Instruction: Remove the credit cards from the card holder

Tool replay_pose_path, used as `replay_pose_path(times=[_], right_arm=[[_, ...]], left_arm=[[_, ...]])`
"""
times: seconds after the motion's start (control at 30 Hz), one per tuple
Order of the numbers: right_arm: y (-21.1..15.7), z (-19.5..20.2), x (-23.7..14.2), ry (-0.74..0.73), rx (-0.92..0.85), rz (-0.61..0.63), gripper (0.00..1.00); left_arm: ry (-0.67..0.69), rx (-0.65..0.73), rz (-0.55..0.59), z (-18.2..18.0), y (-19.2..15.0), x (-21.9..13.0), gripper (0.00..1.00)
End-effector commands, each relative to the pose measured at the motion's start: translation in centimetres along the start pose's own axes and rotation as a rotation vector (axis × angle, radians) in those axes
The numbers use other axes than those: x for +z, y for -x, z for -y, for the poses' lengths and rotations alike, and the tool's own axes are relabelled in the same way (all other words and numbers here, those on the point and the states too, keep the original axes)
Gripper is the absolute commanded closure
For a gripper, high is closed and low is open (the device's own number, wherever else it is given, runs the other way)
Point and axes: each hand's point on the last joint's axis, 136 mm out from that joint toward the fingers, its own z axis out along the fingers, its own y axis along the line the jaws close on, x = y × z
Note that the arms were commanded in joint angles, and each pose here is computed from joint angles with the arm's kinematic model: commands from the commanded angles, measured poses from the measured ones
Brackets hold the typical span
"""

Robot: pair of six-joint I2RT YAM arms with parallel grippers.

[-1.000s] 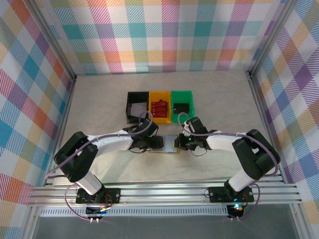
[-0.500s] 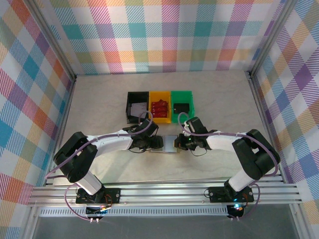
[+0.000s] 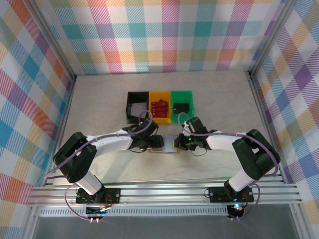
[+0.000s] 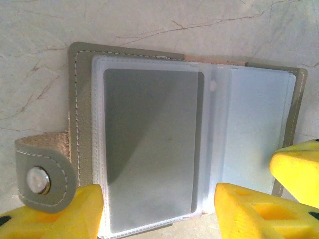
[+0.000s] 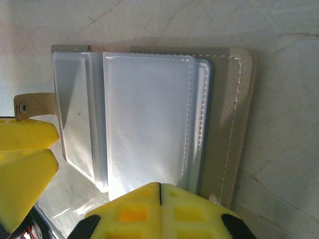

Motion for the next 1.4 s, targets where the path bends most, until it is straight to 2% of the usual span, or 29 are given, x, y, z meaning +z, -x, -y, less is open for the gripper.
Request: replay_pose_path(times=[0.0,0.47,1.13,1.37], right_arm=[[0.2,-0.8,0.2,0.024,-0.005,-0.003,1.0],[0.2,-0.8,0.2,0.024,-0.006,-0.006,1.0],[0.1,-1.0,0.2,0.031,-0.01,-0.006,1.0],[0.1,-0.9,0.1,0.023,-0.011,-0.004,1.0]], left_arm=[[-0.02,-0.008,0.005,0.7,0.4,0.1,0.39],[-0.003,-0.002,-0.011,0.4,-0.1,1.0,0.39],[-0.11,-0.025,-0.008,3.2,0.5,0.7,0.39],[-0.011,0.029,0.015,1.7,0.9,0.0,0.39]])
